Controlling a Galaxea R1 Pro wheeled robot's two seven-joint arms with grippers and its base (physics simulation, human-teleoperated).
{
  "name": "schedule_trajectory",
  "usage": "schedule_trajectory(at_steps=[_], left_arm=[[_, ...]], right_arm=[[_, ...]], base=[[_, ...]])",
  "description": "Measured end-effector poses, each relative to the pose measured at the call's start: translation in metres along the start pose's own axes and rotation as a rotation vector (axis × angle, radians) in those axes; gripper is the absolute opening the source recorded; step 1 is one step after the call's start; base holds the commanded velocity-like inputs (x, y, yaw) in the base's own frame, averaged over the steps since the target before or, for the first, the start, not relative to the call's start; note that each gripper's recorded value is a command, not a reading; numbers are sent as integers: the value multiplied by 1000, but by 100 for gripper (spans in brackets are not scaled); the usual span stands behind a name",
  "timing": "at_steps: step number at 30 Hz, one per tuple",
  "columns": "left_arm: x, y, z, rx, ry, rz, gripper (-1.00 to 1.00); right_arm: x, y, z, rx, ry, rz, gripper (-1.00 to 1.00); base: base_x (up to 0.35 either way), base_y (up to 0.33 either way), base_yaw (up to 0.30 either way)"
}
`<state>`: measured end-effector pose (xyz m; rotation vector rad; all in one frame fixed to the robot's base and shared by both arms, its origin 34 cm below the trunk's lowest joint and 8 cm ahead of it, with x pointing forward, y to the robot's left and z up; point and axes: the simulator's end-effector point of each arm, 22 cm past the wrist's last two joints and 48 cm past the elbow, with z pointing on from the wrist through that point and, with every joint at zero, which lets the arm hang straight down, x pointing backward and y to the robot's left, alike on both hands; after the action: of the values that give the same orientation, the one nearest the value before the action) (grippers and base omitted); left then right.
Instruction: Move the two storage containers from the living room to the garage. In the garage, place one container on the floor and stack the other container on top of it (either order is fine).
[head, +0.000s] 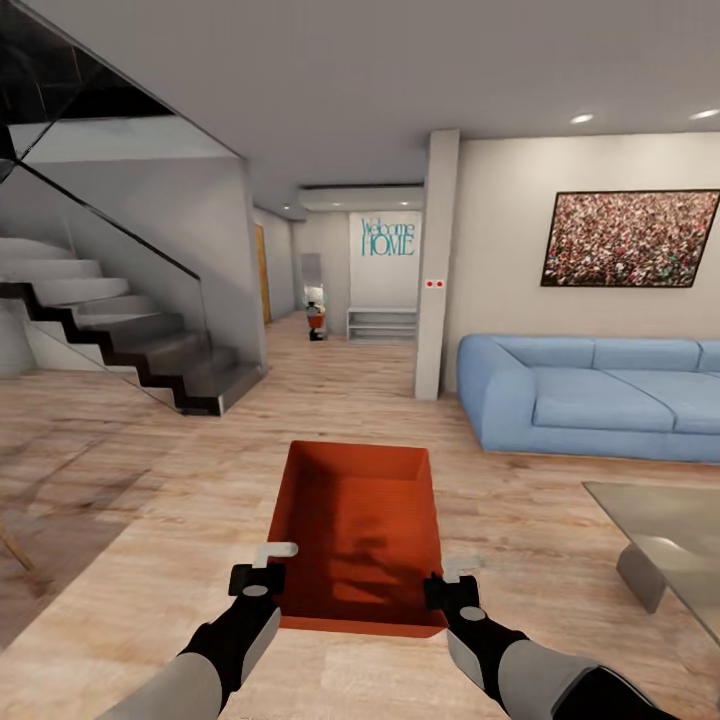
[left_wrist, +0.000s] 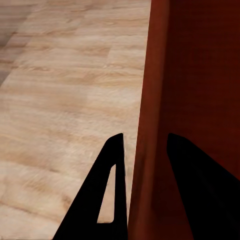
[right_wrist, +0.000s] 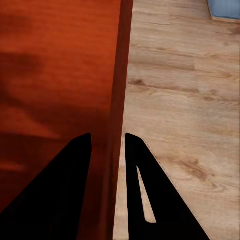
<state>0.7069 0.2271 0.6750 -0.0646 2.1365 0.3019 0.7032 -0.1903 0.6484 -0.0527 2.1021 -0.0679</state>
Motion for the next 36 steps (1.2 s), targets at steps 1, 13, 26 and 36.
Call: schedule_trajectory(at_steps=[1, 13, 26, 36], left_arm=[[0, 0, 0, 0, 0, 0, -100], [1, 0, 0, 0, 3, -1, -100], [1, 0, 0, 1, 3, -1, -100], [1, 0, 0, 1, 3, -1, -100]], right_arm=[[0, 0, 0, 0, 0, 0, -100], [0, 0, 0, 0, 3, -2, -100], [0, 0, 0, 0, 3, -1, -100], [0, 0, 0, 0, 3, -2, -100]], base=[[0, 0, 300], [25, 0, 196], [292, 0, 2], [321, 0, 0]])
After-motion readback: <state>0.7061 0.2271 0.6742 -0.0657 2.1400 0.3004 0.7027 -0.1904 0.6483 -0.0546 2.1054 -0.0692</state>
